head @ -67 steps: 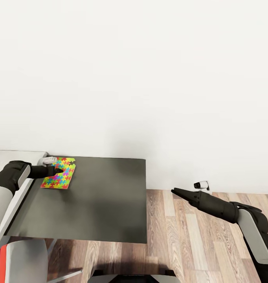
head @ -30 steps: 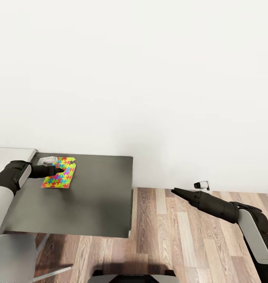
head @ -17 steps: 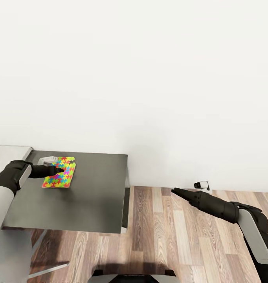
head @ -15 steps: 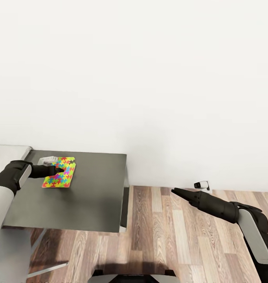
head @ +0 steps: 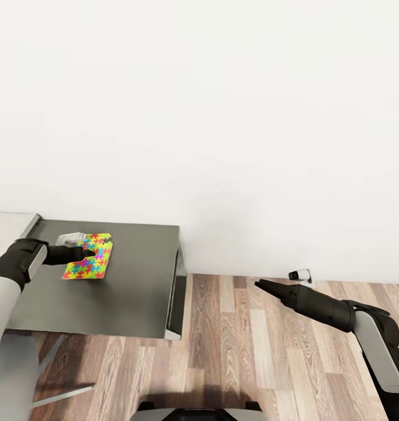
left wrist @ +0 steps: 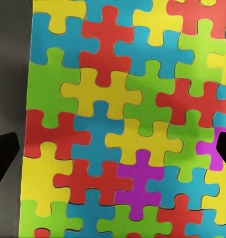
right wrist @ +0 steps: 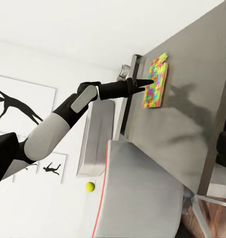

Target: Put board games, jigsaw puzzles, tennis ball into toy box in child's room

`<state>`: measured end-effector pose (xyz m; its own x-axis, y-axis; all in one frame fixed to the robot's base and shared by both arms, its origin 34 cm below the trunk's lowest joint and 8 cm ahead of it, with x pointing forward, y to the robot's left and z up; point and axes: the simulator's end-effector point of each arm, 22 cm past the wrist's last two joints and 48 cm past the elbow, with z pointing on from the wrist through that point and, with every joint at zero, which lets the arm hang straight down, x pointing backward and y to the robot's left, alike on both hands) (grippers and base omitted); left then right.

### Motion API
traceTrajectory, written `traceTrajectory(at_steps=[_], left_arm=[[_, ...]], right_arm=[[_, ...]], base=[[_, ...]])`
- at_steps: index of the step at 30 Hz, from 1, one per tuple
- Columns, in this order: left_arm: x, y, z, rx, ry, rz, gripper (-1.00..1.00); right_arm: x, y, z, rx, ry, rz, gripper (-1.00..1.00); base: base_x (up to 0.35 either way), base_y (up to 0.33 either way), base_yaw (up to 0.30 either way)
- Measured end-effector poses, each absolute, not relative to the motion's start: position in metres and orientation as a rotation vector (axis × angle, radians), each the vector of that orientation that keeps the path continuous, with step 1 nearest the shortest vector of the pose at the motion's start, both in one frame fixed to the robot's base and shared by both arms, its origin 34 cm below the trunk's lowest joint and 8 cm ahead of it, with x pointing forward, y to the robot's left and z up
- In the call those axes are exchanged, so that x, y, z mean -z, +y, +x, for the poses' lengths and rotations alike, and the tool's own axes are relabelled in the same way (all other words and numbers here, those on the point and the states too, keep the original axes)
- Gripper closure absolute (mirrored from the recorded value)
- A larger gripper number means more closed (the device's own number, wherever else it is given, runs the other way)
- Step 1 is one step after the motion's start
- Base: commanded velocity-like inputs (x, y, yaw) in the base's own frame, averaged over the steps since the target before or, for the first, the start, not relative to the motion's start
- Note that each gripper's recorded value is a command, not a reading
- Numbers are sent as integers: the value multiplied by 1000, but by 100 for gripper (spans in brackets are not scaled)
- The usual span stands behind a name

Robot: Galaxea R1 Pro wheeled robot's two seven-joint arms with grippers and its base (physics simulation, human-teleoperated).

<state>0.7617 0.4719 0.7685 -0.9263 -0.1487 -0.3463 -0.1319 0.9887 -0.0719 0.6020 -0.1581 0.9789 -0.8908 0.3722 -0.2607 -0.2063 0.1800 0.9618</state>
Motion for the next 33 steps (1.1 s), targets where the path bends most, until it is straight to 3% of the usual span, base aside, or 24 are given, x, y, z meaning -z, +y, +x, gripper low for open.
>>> traceTrajectory(at_steps=[33], left_arm=[[-768, 470, 762, 75, 2773, -205, -100]], right_arm=[[-980, -159, 603, -1758, 2019, 159, -100]], base=[[-23, -58, 0]])
